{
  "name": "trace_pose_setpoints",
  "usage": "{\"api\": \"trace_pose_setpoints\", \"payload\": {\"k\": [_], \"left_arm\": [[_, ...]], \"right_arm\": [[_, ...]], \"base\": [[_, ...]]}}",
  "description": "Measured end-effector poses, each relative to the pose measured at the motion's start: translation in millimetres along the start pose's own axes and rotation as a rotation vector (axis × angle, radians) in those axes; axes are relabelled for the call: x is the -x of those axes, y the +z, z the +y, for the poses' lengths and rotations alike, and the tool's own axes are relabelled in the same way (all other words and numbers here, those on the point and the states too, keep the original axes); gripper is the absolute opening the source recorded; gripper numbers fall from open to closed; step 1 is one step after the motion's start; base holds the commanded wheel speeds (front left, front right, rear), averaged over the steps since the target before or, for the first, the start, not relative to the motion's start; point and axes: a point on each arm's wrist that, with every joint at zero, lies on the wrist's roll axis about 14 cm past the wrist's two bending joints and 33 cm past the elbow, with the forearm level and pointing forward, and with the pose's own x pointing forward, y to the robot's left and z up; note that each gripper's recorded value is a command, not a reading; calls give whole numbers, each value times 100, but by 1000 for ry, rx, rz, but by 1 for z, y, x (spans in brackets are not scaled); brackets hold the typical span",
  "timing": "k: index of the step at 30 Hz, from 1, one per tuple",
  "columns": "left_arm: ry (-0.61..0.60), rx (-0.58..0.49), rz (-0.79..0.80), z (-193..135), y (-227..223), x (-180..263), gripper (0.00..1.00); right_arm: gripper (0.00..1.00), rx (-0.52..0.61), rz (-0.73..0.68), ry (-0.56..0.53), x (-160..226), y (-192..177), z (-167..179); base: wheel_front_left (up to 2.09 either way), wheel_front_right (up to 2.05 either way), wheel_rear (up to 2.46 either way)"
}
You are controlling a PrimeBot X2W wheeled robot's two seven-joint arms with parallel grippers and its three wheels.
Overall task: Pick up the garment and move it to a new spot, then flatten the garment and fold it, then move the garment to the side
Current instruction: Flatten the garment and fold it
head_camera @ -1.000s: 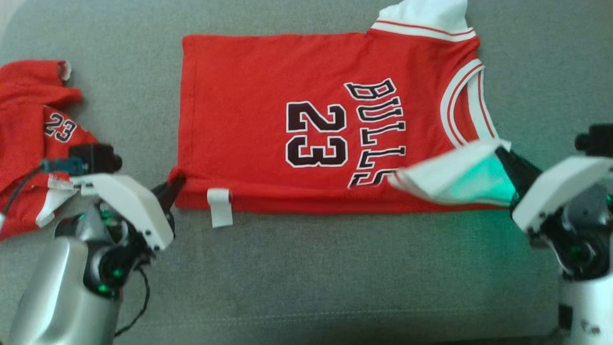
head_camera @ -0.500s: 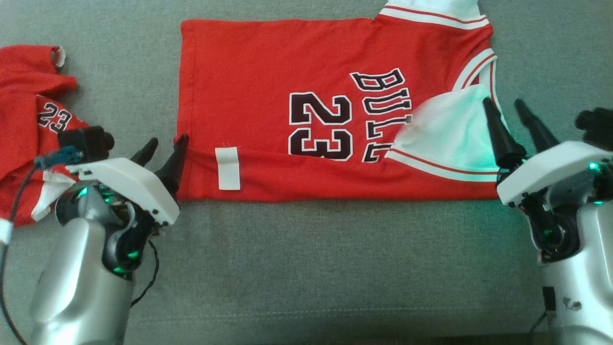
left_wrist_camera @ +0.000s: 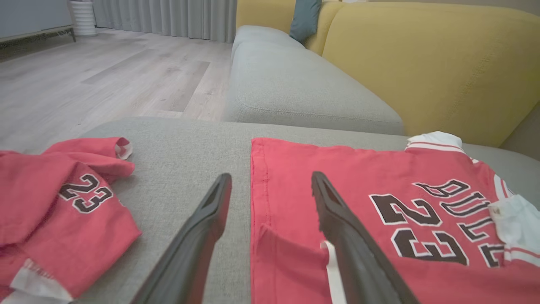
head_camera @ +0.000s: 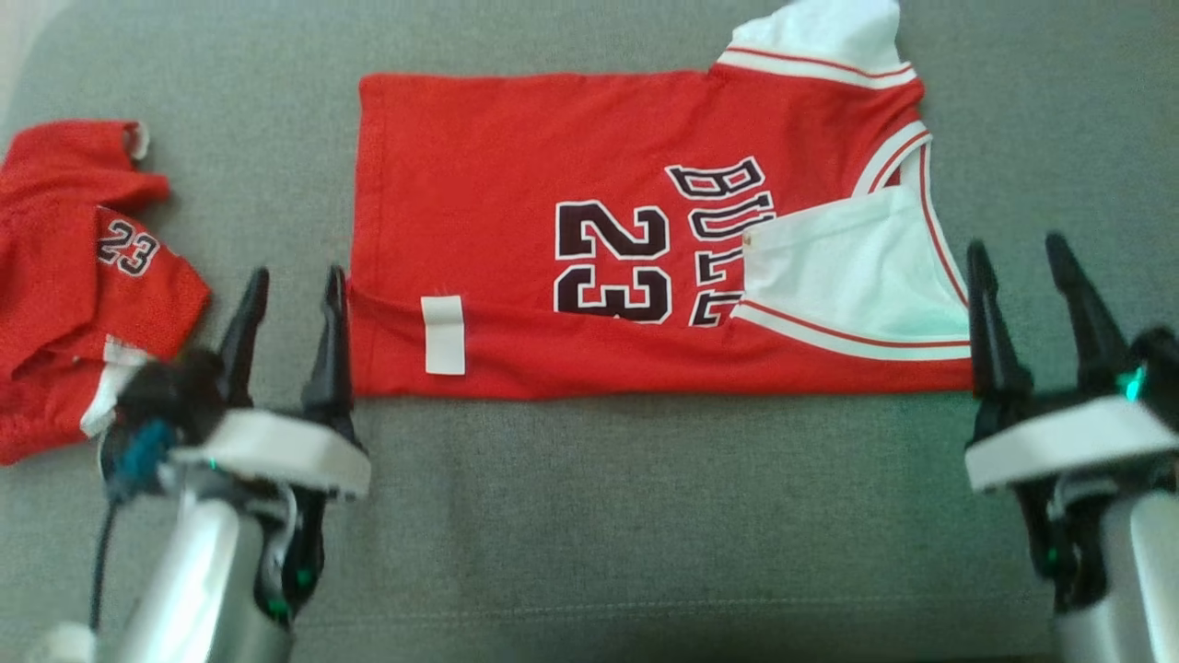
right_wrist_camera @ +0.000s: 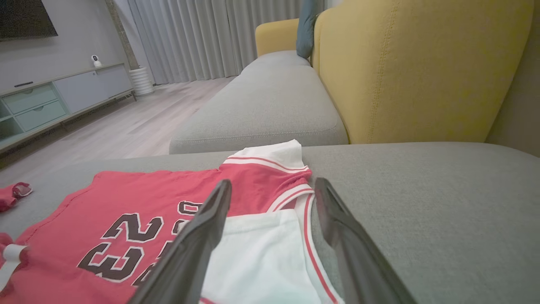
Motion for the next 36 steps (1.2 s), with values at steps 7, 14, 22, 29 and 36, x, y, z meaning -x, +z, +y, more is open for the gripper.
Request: {"api": "trace_pose_setpoints", "payload": {"k": [7,14,22,29,36], "left_arm": [[9,-26,-1,-5,-6,32,100],[19,-32,15,-4,-10,43,100],[-20,-47,94,-7,-28,41,100],[-43,-15,214,-6,-53,19,100],[-15,58,404,1,-100,24,100]], "right_arm": [[100,-9,25,-11,35,-7,10],[100,-17,44,-30,50,-9,7],[100,-21,107,-66,50,-25,-6],[100,-44,271,-123,44,-65,-33],[100,-84,435,-149,35,-98,-41]], "base": [[0,0,0],[0,0,0],[0,0,0],[0,0,0],[0,0,0]]}}
